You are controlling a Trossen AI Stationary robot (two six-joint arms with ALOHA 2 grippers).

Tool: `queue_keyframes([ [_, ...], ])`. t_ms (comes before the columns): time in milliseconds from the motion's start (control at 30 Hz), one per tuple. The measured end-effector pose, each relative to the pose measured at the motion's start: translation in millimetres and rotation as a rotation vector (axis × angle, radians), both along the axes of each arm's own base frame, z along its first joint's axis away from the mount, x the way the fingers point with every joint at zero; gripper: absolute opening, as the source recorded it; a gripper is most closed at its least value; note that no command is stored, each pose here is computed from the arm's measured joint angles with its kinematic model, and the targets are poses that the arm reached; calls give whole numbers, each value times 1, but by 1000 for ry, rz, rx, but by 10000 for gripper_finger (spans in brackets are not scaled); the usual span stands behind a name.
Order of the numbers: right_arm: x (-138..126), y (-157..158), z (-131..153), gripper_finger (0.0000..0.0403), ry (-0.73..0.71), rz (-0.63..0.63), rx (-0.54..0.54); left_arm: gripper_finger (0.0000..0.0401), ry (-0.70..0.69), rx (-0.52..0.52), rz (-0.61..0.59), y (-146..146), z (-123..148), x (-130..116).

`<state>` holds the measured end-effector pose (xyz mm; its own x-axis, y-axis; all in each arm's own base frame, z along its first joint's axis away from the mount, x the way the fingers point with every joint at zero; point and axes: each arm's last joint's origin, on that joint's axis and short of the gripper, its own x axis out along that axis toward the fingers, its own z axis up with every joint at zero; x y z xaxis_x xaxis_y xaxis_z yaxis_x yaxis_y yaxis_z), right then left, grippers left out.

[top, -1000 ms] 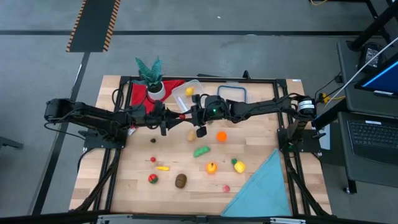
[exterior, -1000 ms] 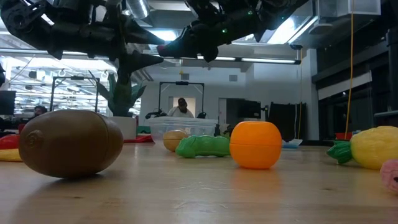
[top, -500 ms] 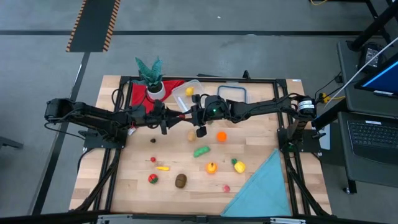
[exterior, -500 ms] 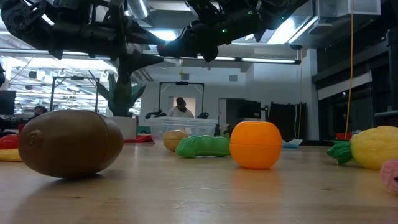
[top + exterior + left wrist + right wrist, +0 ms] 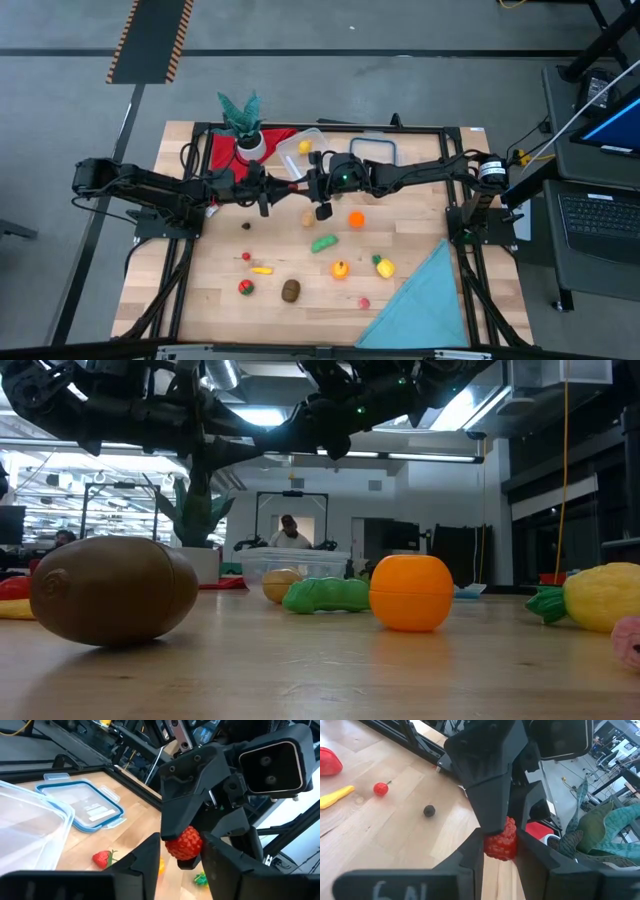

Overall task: Pick and placing Produce into tupperware
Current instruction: Put the raspberry into the transparent bin

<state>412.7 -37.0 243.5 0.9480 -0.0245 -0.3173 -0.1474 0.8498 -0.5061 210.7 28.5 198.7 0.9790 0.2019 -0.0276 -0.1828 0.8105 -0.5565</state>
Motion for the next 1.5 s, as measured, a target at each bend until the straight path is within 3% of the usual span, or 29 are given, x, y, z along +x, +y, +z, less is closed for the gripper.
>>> queue_keyframes([
  [200,0,0,0,90,4,-3,-5,69,4,3,-10,0,0,0],
  [533,0,0,-1,92,4,-1,-4,68,11,34,-19,0,-1,0],
  [833,0,1,-1,162,6,4,8,60,17,60,-37,-1,-1,0],
  [1000,0,0,-1,192,12,-3,6,2,1,65,-60,-2,1,0],
  [1100,0,-1,-1,208,13,-25,-2,3,2,72,-57,-1,1,0],
  [1333,-1,-2,-2,227,20,-80,2,2,-10,81,-76,-2,2,0],
  [1500,-4,-2,-9,228,100,-80,10,1,-10,82,-83,-2,2,0],
])
